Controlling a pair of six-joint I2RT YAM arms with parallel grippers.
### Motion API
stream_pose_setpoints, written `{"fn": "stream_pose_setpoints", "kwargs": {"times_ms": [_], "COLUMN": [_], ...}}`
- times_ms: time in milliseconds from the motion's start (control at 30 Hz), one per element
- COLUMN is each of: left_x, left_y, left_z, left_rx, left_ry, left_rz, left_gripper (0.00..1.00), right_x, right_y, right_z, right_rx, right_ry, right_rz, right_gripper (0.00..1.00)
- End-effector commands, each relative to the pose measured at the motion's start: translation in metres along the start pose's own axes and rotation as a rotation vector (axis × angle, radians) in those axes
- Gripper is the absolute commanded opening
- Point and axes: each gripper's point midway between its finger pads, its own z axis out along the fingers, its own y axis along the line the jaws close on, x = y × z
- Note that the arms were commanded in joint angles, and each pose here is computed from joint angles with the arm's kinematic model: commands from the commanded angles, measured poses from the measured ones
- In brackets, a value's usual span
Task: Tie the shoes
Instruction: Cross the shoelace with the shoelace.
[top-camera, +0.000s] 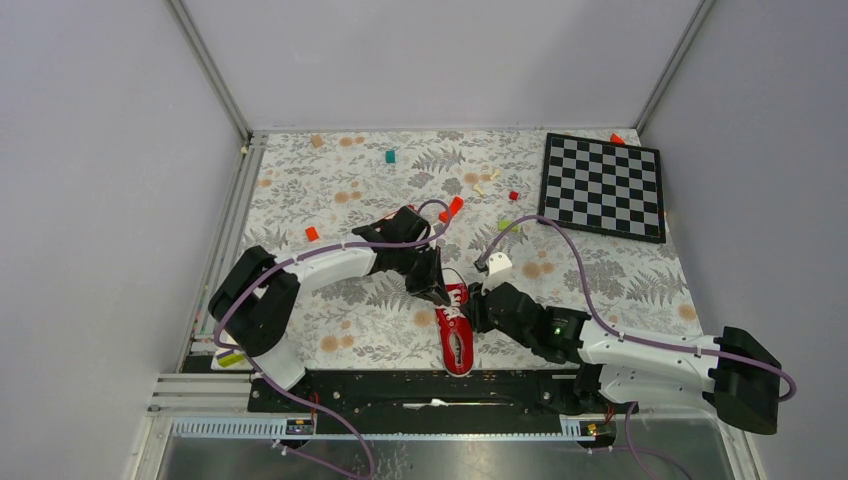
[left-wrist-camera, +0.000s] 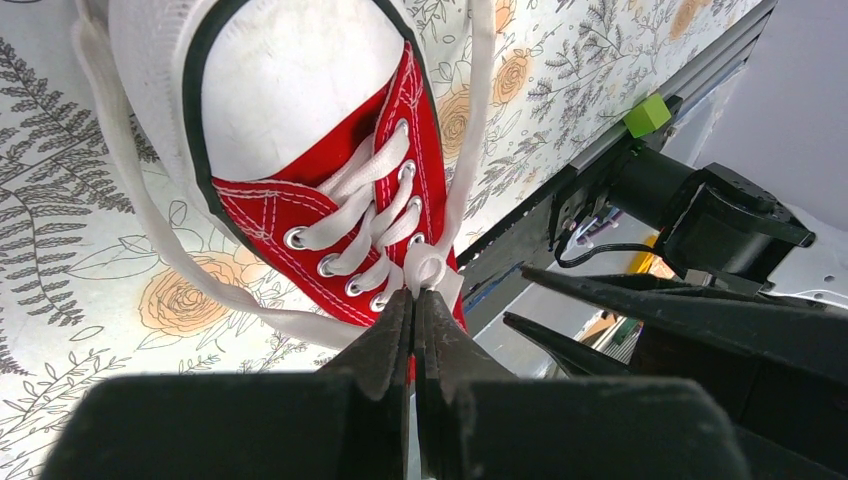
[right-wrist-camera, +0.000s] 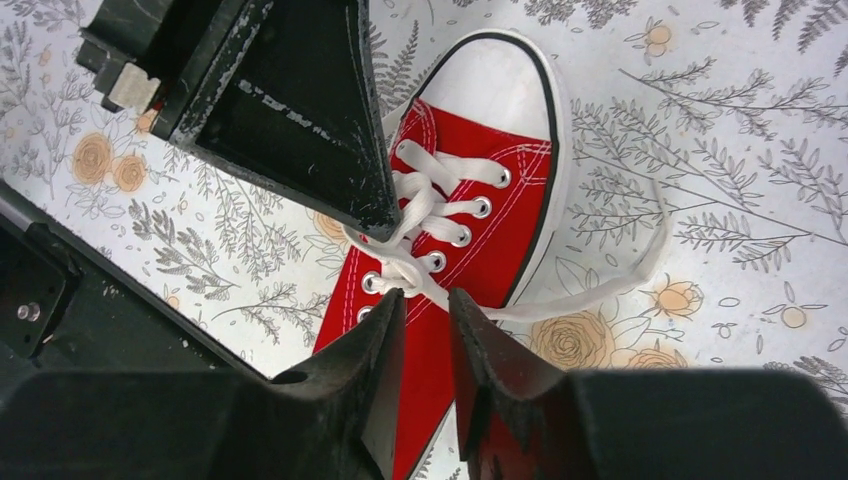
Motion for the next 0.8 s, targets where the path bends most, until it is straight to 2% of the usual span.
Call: {"fn": "stream_pose_setpoints", "kwargs": {"times_ms": [0, 67, 167, 767], "left_x": [-0.011, -0.011, -0.011, -0.013], "left_y": [-0.019, -0.019, -0.020, -0.021], "left_z": [-0.006, -0.006, -0.006, -0.005], "left_rx": [0.058, 0.060, 0.062, 0.066], "left_ry": [-0.018, -0.018, -0.017, -0.017], "left_rz": [0.042, 0.042, 0.042, 0.040], "left_gripper": [0.00, 0.00, 0.00, 0.00], "right_x": [0.000, 0.001, 0.000, -0.010], "right_y": [0.011, 0.019, 0.027, 0.035], "right_z": [-0.002, -0.001, 0.002, 0.022], "right_rx": [-0.058, -0.097, -0.127, -0.107], "right_ry": [0.013, 0.023, 0.036, 0.046], "right_rz": [-0.019, -0.038, -0.067, -0.176], "right_gripper": [0.26, 0.21, 0.20, 0.25]}}
